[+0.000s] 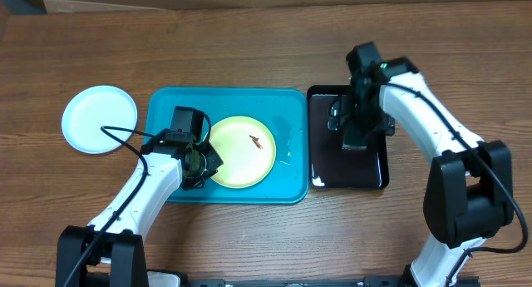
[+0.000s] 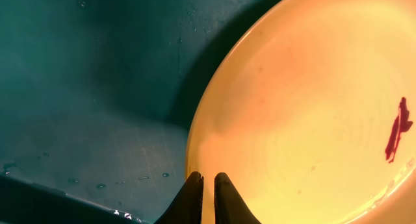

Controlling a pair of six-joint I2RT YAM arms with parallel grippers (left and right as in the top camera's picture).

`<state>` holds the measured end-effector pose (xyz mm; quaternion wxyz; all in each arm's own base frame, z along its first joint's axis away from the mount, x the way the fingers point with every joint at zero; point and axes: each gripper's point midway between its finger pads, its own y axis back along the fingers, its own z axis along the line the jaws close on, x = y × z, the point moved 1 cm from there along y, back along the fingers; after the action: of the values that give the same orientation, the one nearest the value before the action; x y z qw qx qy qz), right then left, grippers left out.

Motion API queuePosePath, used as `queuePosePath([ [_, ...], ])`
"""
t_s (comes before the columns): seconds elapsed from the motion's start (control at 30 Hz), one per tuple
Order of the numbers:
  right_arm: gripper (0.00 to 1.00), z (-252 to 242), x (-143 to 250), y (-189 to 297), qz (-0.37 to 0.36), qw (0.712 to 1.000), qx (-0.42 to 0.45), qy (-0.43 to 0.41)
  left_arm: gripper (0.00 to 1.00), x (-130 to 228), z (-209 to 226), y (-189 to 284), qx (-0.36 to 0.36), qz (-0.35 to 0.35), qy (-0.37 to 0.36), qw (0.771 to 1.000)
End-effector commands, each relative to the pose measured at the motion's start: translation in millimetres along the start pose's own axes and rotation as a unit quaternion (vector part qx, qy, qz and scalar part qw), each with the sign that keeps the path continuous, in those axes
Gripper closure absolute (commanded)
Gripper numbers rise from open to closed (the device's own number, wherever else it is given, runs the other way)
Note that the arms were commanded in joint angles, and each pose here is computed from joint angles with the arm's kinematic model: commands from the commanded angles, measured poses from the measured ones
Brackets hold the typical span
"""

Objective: Clean dirty plates on tray and stack at the side
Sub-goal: 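Lower the right gripper and grasp the green sponge in the black tray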

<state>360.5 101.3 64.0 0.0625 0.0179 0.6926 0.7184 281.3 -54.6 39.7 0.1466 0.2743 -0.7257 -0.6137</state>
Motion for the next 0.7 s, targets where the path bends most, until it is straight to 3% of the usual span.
queuePosePath([
  [0.0,0.0,-10,1,-11,-0.021,0.999,0.02,-0.013,0.89,-2,-7,2,0.008,0.0,-0.017,1.0],
  [0.17,0.04,-5,-11,-27,-0.061,0.998,0.005,0.002,0.86,-2,-7,2,0.008,0.001,-0.017,1.0],
  [0.3,0.14,-4,-14,-33,-0.073,0.997,0.0,0.002,0.85,-1,-6,2,0.006,0.002,-0.017,1.0],
  [0.37,0.33,-4,-14,-33,-0.073,0.997,0.0,0.002,0.84,0,-5,1,0.005,0.004,-0.017,1.0],
  [0.4,0.48,-4,-14,-33,-0.073,0.997,0.0,0.002,0.84,0,-5,1,0.003,0.005,-0.017,1.0],
  [0.43,0.74,-4,-14,-33,-0.073,0.997,0.0,0.002,0.83,0,-5,1,0.003,0.005,-0.017,1.0],
  [0.47,0.9,-4,-13,-33,-0.072,0.997,0.0,0.002,0.83,1,-4,1,0.002,0.005,-0.017,1.0],
  [0.5,0.96,-4,-13,-33,-0.071,0.997,0.0,0.002,0.82,1,-4,1,0.001,0.004,-0.017,1.0],
  [0.63,0.94,-3,-15,-32,-0.075,0.997,-0.002,0.002,0.73,0,0,0,-0.008,0.001,-0.016,1.0],
  [0.67,0.65,-3,-16,-32,-0.077,0.997,-0.002,0.002,0.71,0,1,0,-0.011,0.0,-0.016,1.0],
])
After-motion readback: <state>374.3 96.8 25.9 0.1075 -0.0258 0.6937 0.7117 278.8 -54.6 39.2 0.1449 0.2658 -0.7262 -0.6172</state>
